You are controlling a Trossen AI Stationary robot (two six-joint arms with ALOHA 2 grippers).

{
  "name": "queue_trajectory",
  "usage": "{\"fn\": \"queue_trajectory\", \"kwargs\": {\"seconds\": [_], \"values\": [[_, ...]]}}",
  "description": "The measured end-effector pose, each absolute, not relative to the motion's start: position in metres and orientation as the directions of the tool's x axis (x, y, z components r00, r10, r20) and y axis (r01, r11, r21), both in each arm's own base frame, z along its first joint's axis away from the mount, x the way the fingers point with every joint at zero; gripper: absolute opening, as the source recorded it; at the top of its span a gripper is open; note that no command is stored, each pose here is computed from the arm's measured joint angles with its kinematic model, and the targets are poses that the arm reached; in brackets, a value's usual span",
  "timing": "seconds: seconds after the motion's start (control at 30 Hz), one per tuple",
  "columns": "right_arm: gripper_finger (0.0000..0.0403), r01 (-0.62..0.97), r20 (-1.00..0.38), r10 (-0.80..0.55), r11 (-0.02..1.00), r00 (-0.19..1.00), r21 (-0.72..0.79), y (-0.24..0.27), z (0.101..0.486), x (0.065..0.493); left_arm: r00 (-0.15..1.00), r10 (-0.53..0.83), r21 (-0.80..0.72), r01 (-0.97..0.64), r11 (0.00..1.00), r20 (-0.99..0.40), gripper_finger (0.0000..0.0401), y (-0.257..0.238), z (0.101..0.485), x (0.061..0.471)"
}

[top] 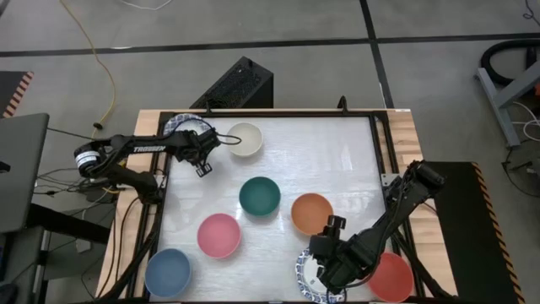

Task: Nest bowls inside each other
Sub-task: Stack the top left white and blue bowl onto the stacked white and blue bowls

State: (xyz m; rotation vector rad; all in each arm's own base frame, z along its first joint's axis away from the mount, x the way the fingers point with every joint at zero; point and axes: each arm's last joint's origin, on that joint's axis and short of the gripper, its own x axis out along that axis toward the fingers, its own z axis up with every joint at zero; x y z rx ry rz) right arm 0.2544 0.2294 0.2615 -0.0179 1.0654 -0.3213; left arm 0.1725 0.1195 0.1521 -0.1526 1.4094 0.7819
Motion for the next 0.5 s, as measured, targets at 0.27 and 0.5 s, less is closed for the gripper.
{"fn": "queue_trajectory", "kwargs": {"seconds": [0.27,0.5], "values": [[0.024,0.473,-0.863,-0.322,0.874,0.388,-0.113,0.218,0.261,0.255,0.015,0.435,0.362,-0.53,0.767,-0.9,0.0,0.105,0.186,0.182],[0.024,0.625,-0.853,-0.391,0.774,0.347,-0.101,0.19,0.277,0.253,0.089,0.539,0.441,-0.473,0.763,-0.837,0.0,0.088,0.231,0.189]]}}
